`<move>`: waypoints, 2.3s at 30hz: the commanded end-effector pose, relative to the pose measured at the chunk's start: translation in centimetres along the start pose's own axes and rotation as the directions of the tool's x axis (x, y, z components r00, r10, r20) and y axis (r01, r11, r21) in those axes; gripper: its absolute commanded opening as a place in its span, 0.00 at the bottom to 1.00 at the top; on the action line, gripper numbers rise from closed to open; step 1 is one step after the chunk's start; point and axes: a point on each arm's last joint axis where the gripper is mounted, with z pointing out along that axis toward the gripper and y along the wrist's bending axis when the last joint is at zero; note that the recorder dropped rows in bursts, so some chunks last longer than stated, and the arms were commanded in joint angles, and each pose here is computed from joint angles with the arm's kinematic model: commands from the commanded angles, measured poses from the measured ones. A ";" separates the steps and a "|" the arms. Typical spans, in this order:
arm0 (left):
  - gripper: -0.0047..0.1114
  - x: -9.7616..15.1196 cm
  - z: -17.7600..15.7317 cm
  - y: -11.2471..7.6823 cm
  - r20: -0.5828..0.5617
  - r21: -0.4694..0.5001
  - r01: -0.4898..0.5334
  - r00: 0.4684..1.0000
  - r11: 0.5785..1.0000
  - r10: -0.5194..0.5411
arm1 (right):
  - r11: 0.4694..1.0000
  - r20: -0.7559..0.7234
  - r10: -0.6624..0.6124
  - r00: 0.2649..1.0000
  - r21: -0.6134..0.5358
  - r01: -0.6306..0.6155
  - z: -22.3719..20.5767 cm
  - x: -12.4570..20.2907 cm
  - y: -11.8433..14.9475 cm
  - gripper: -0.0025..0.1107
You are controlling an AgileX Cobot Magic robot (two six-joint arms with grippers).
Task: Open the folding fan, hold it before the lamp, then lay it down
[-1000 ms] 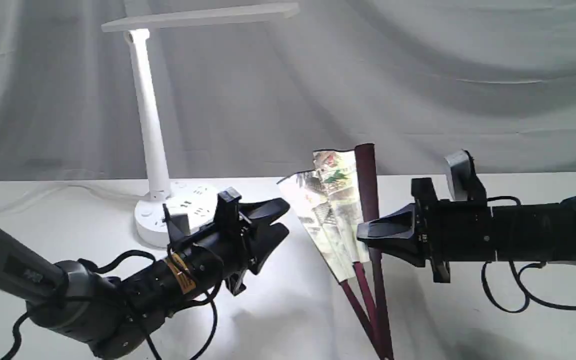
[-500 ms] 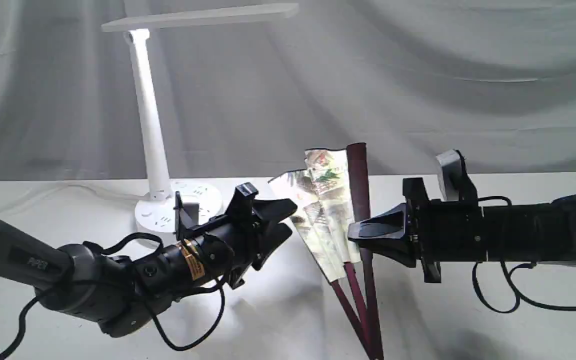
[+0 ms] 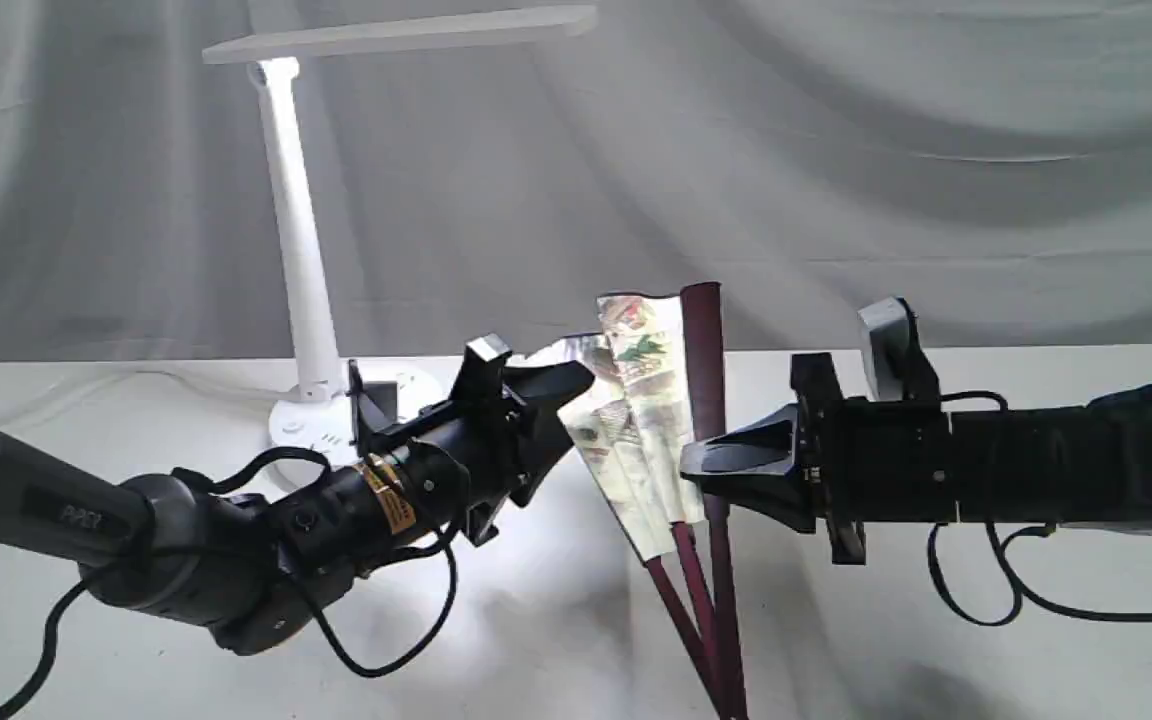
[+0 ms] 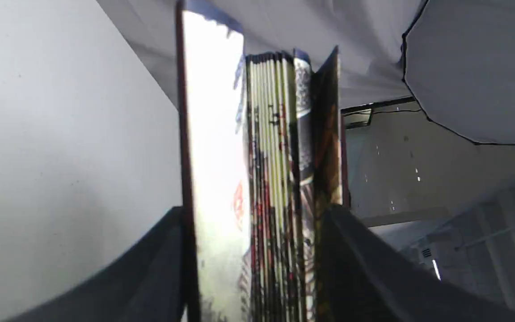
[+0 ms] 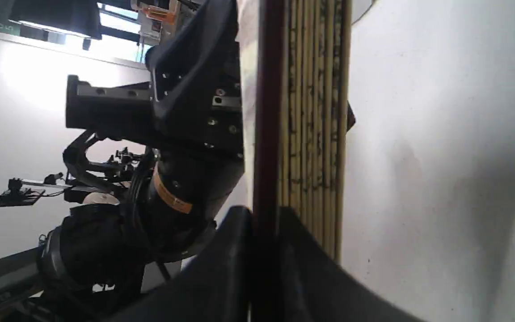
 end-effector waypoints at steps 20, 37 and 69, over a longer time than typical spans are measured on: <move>0.28 0.6 0.1 0.8 -0.027 0.035 0.058 0.998 0.998 -0.057 | 0.999 -0.010 -0.029 1.000 -0.037 0.028 0.5 0.1 1.1 0.02; 0.04 0.8 0.0 -0.2 -0.070 0.142 0.141 0.989 0.980 -0.132 | 0.999 -0.003 -0.028 1.000 -0.040 0.028 0.5 0.0 1.2 0.30; 0.04 1.5 0.0 -0.1 -0.151 0.112 0.180 0.975 0.977 -0.162 | 0.999 0.132 -0.032 0.991 -0.024 0.036 -0.4 -3.6 -0.8 0.33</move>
